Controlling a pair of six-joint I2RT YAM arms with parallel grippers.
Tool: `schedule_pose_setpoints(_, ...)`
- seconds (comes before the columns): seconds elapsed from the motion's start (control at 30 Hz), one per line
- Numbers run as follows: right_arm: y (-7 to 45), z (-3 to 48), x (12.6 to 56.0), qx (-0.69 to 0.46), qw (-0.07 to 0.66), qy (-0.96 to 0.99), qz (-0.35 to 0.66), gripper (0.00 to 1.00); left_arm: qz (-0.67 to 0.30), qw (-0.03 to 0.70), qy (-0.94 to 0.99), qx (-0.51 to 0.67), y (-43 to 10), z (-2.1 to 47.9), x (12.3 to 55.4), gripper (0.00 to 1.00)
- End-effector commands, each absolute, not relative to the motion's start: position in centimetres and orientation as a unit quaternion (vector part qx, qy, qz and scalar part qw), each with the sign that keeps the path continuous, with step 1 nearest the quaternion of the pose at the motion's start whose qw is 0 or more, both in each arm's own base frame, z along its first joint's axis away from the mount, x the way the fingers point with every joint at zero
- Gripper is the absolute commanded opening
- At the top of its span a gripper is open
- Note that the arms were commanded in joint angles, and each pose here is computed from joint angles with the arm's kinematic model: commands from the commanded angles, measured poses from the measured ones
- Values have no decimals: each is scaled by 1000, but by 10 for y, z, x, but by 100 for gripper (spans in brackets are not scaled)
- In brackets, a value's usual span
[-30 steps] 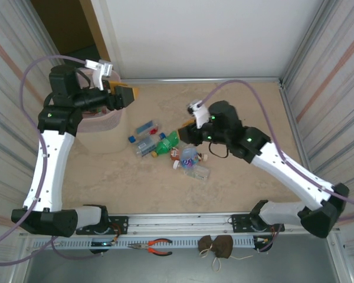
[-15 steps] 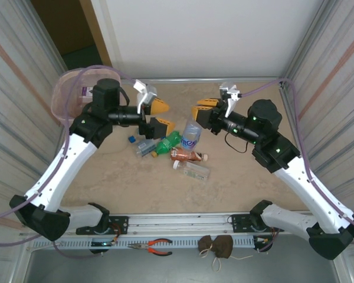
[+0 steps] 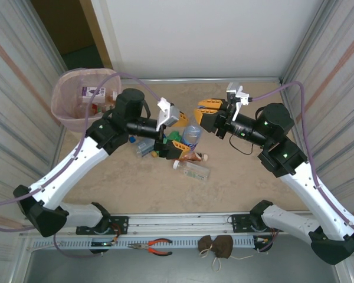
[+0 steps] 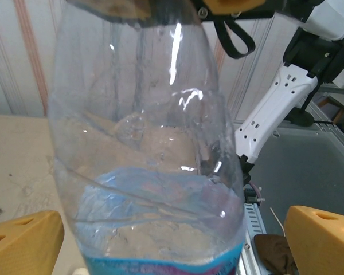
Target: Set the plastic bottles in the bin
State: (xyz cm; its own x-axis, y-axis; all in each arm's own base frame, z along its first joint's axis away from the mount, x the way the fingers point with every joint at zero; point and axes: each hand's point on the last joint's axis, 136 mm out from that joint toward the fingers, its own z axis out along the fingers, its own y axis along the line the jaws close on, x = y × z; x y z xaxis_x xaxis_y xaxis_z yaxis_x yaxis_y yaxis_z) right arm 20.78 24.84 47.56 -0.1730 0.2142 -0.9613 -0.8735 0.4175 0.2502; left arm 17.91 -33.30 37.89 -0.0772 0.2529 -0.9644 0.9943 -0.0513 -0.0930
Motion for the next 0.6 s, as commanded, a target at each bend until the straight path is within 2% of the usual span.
schedule_pose_setpoints(0.0, 243, 503, 197, -276, 600, 577, 481, 29, -462, 411, 539, 572, -342, 389, 176, 97)
schedule_pose_setpoints(0.57, 243, 502, 193, -278, 596, 577, 485, 29, -473, 404, 522, 583, -348, 390, 170, 66)
